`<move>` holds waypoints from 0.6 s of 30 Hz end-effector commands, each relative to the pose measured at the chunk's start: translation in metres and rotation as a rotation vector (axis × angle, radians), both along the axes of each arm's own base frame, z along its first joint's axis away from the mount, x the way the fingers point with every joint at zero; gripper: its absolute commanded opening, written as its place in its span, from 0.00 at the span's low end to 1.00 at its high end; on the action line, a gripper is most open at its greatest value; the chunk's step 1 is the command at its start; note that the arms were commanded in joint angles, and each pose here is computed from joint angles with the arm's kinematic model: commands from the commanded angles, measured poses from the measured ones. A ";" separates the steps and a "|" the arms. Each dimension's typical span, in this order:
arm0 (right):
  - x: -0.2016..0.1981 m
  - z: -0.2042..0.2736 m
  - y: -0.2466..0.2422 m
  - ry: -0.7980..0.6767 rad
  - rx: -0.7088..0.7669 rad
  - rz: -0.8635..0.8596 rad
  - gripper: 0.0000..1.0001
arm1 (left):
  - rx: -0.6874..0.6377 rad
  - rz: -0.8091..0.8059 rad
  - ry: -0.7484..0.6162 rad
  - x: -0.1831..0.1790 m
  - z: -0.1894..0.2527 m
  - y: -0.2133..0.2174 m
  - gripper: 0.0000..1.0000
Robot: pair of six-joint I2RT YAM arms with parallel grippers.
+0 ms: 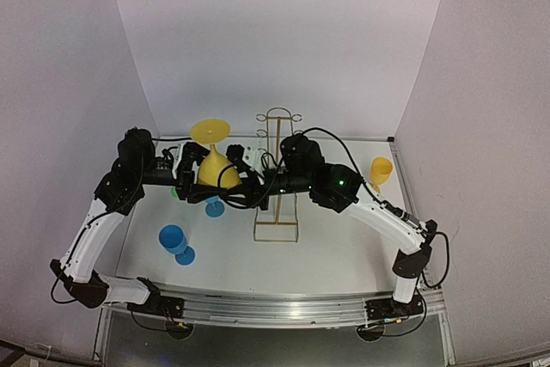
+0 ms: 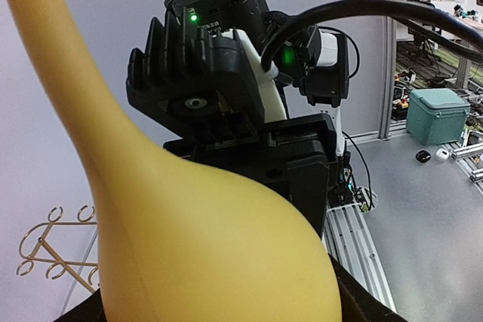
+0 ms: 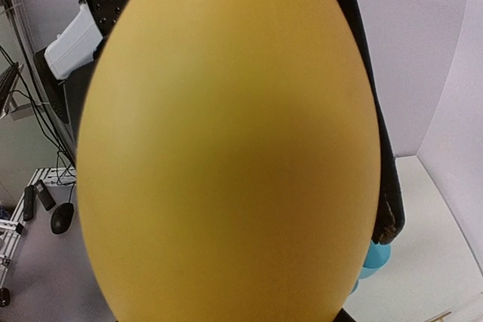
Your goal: Place the wine glass upside down on the wine glass rack
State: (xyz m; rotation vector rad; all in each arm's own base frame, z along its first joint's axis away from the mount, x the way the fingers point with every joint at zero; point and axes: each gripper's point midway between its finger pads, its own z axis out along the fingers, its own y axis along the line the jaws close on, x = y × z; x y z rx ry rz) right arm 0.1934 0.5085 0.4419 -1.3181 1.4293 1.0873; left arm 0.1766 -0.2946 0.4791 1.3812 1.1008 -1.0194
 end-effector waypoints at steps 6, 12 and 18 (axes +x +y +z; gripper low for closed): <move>0.002 0.006 -0.010 -0.059 0.018 -0.031 0.29 | -0.007 0.005 -0.040 -0.012 0.011 0.005 0.62; 0.008 0.007 -0.017 -0.075 0.022 -0.080 0.26 | -0.008 0.038 -0.059 -0.009 0.011 0.007 0.83; 0.015 0.009 -0.026 -0.087 0.025 -0.129 0.26 | -0.005 0.074 -0.068 -0.006 0.011 0.010 0.98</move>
